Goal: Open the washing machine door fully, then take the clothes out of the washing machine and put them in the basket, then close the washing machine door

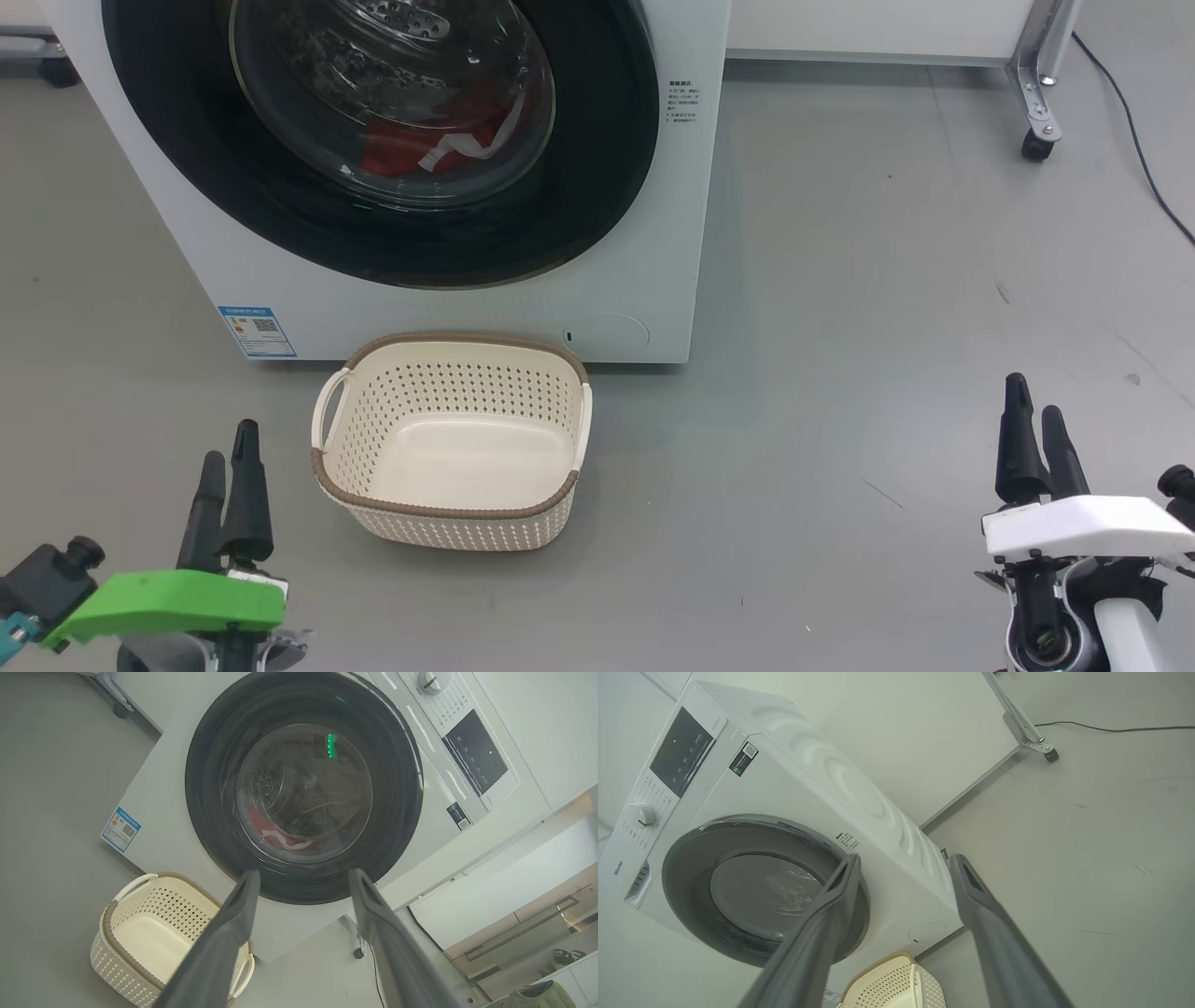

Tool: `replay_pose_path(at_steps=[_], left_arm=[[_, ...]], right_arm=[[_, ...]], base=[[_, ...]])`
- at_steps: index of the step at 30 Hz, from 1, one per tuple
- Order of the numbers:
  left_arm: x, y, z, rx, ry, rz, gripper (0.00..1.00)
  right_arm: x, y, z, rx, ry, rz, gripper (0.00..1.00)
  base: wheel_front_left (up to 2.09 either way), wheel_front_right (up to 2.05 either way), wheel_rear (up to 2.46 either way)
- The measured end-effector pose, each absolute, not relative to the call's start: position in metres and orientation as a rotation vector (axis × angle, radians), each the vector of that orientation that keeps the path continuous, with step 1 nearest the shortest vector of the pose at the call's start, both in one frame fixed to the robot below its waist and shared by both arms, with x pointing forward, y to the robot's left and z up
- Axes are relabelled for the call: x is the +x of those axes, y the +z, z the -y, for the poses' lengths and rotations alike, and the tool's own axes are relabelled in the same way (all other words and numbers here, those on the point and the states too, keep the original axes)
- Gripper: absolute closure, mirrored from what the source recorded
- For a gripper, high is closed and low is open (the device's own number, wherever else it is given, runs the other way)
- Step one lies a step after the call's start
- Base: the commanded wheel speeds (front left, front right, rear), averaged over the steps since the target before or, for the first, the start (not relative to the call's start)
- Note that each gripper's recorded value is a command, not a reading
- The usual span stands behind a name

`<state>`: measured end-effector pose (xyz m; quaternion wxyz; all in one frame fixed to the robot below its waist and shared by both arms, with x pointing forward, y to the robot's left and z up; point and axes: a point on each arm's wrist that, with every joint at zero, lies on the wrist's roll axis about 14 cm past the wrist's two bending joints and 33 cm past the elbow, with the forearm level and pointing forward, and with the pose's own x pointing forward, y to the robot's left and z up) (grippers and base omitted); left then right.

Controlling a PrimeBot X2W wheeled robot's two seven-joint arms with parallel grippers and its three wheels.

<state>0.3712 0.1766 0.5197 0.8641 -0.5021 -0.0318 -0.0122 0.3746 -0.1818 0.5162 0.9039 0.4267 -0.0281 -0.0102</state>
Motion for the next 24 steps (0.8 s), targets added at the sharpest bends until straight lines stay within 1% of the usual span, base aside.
replay_pose_path(at_steps=[8, 13, 24], left_arm=[[0.369, 0.521, -0.168, -0.876, -0.064, 0.066, 0.00], [0.365, 0.516, -0.161, -0.766, -0.083, 0.051, 0.00], [0.362, 0.515, -0.145, -0.552, -0.138, 0.055, 0.00]], right_arm=[[0.374, 0.519, 0.172, 0.737, 0.001, 0.060, 0.00], [0.372, 0.518, 0.166, 0.605, 0.031, 0.054, 0.00], [0.369, 0.513, 0.150, 0.441, 0.064, 0.047, 0.00]], base=[[0.00, 0.00, 0.00], [0.00, 0.00, 0.00], [0.00, 0.00, 0.00]])
